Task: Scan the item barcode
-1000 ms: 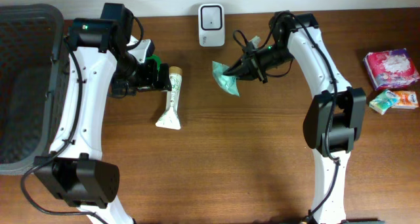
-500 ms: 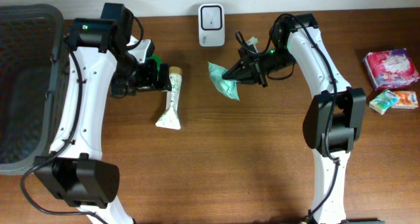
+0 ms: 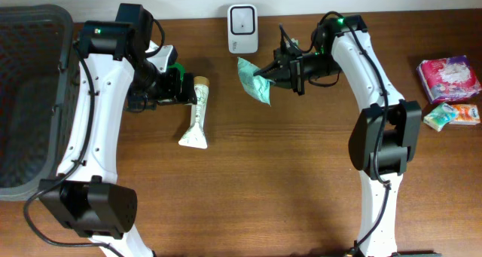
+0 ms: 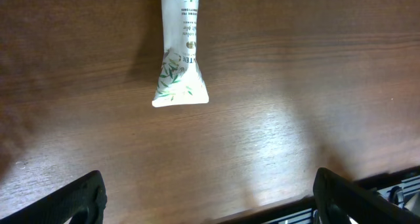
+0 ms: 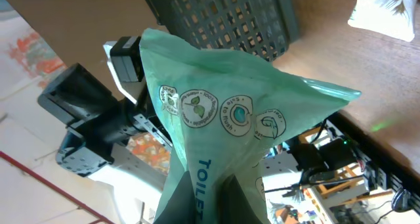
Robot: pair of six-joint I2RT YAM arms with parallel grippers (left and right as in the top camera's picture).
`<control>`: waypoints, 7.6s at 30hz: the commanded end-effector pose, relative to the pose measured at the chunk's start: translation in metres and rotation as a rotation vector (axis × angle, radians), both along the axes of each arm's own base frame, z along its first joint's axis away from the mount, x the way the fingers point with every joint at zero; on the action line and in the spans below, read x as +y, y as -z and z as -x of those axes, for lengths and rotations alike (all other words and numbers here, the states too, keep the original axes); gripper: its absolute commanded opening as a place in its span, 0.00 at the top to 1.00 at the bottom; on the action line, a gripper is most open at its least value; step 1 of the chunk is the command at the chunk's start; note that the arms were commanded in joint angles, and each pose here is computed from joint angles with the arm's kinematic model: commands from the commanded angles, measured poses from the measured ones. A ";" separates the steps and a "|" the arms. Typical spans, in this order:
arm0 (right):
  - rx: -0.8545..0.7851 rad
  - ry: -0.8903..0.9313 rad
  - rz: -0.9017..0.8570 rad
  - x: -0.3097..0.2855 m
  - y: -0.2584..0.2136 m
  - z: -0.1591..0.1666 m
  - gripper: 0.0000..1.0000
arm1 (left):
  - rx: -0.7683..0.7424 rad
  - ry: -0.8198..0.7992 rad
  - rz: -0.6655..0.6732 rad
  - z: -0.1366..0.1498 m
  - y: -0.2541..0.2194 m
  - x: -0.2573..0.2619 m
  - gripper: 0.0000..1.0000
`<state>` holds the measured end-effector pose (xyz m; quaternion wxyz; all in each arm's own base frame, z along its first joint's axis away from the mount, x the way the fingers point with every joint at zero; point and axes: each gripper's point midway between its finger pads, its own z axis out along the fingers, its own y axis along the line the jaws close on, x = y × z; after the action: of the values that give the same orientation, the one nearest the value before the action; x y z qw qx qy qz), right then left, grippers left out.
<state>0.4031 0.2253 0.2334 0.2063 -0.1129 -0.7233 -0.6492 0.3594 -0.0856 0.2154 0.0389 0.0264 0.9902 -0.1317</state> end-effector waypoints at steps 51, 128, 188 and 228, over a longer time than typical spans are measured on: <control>-1.332 0.446 1.275 0.001 0.075 -0.234 0.96 | -0.017 0.002 0.012 0.001 -0.006 -0.001 0.01; -0.733 0.232 1.349 -0.117 0.059 -0.101 0.01 | -0.017 0.002 0.012 0.001 -0.006 -0.001 0.01; -0.324 0.399 1.669 -0.326 0.074 -0.064 0.01 | -0.277 -0.140 -0.314 -0.052 0.166 -0.024 0.40; -0.324 0.399 1.669 -0.326 0.074 -0.064 0.01 | -0.560 -0.354 0.078 -0.055 -0.038 -0.043 0.00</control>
<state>0.4667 -0.0962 0.1608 -0.1671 -0.2588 -0.9500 0.0502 0.4139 -0.1923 0.2216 0.2935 -0.0576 0.9348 -0.1914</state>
